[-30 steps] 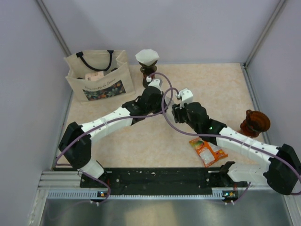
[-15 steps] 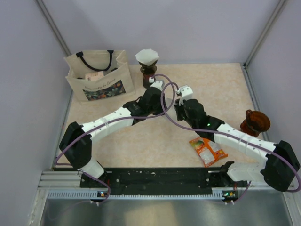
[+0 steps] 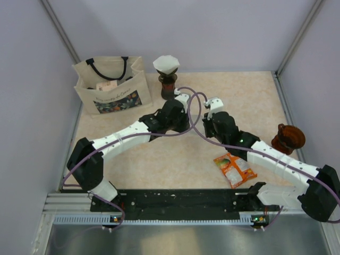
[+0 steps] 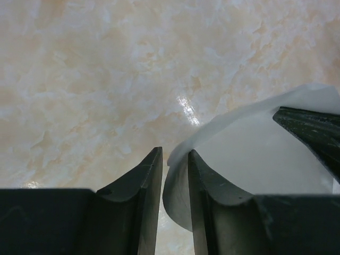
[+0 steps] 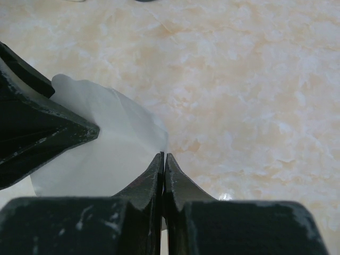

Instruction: Place the coffee filter in the dripper

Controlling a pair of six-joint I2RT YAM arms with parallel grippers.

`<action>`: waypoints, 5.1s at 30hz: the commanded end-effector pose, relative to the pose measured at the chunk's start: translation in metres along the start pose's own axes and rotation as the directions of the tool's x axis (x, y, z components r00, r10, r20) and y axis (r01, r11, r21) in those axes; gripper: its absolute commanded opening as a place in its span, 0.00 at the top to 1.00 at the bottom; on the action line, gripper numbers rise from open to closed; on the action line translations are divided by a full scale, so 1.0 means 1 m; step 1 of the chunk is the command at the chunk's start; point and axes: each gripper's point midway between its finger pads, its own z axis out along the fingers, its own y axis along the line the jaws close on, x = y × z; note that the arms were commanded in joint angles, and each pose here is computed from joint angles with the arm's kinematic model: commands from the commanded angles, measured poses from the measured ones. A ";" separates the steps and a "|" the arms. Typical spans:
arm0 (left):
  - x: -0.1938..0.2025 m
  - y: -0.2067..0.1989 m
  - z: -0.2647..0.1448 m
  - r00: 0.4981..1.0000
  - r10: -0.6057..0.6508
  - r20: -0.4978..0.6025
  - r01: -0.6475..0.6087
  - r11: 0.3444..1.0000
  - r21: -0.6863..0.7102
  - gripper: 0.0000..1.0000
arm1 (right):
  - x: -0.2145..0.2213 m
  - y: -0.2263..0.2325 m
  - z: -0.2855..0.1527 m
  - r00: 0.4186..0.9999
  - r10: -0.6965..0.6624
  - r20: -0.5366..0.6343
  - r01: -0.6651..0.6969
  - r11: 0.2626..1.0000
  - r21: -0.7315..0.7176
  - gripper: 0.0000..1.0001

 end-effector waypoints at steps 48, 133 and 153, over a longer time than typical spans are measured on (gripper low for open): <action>-0.094 0.013 -0.098 0.835 -0.179 0.520 -0.040 0.923 0.382 0.01 | -0.039 -0.245 -0.247 0.884 0.390 0.257 -0.408 0.376 0.832 1.00; -0.068 0.025 -0.094 0.854 -0.120 0.506 -0.063 0.942 0.331 0.01 | 0.056 -0.289 -0.191 0.799 0.589 0.118 -0.358 0.309 0.881 0.60; -0.066 0.023 -0.091 0.862 -0.115 0.494 -0.070 0.937 0.341 0.01 | 0.043 -0.291 -0.195 0.807 0.573 0.144 -0.381 0.317 0.869 0.58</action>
